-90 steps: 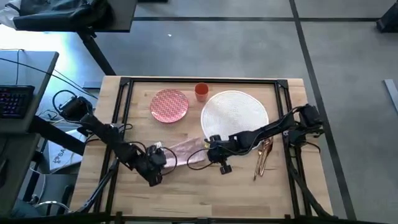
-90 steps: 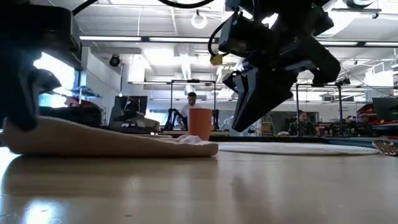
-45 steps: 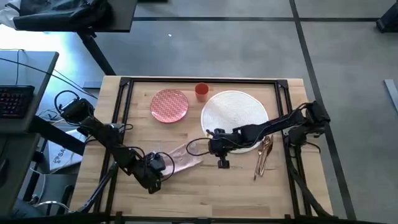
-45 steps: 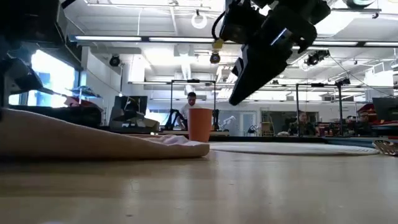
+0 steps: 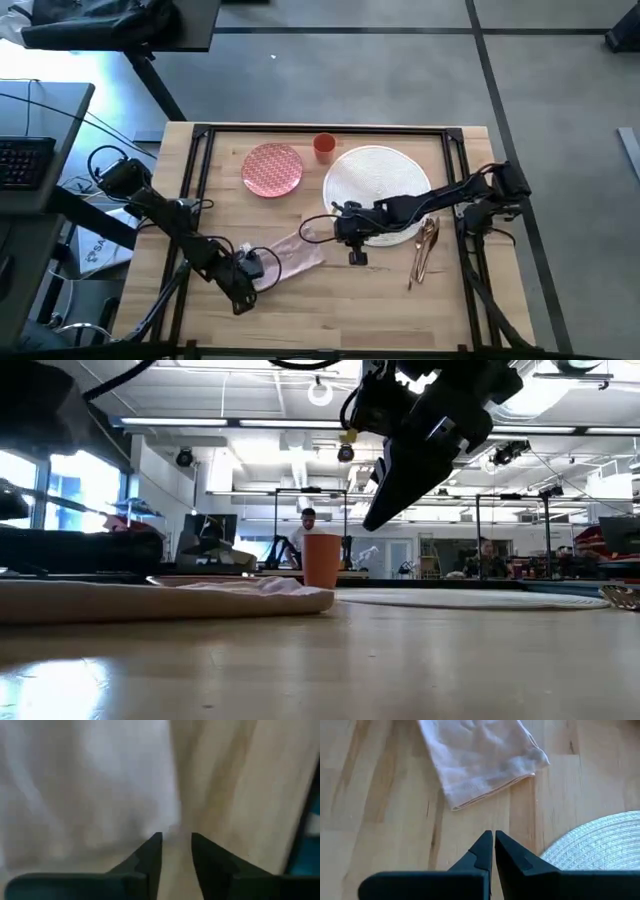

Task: Set table place
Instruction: Fold the pink napkin

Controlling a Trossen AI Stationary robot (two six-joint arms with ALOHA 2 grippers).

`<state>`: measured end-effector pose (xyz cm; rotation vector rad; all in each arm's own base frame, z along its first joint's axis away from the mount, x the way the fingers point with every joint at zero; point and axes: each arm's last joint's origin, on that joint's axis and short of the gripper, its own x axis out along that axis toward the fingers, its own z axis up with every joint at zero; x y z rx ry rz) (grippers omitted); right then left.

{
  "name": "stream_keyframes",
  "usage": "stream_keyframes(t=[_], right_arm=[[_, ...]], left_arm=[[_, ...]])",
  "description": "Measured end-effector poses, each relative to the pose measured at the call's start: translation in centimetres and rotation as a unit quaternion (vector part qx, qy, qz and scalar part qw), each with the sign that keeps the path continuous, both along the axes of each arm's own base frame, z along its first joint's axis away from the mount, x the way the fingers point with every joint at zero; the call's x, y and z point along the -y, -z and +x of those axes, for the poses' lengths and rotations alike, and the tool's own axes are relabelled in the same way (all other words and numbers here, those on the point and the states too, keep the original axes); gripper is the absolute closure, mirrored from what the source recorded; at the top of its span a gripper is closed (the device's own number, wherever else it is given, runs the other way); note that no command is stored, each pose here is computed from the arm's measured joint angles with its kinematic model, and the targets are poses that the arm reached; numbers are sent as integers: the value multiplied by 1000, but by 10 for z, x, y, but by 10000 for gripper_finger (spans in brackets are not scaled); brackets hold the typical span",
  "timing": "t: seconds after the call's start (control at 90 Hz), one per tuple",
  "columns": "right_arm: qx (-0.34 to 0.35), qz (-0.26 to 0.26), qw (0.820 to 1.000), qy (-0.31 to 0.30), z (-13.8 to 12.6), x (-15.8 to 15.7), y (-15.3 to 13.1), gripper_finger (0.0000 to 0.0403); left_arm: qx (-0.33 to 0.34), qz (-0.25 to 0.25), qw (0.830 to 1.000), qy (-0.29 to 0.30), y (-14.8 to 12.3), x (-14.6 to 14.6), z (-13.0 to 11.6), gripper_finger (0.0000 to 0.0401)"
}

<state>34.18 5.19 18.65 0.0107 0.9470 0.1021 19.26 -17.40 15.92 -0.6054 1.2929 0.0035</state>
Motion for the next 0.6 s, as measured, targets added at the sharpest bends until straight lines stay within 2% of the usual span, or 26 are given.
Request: stream_keyframes(t=[0.089,0.256,0.344,0.478,0.522,0.6], right_arm=[[0,0,1000,0,0,0,0,402],[0,0,1000,0,0,0,0,402],[0,0,1000,0,0,0,0,402],[8,2,1000,2,1,0,-1,402],[12,2,1000,2,2,1,-1,402],[24,0,1000,-2,4,2,-3,402]], left_arm=[[-34,-40,998,-26,-5,0,-4,288],[-46,-71,993,-88,-23,-5,-13,299],[-30,-60,987,-144,-33,-12,-19,311],[68,-16,966,-251,-44,-27,-15,327],[84,-7,960,-269,-43,-34,-11,334],[85,4,959,-270,-31,-44,-5,346]])
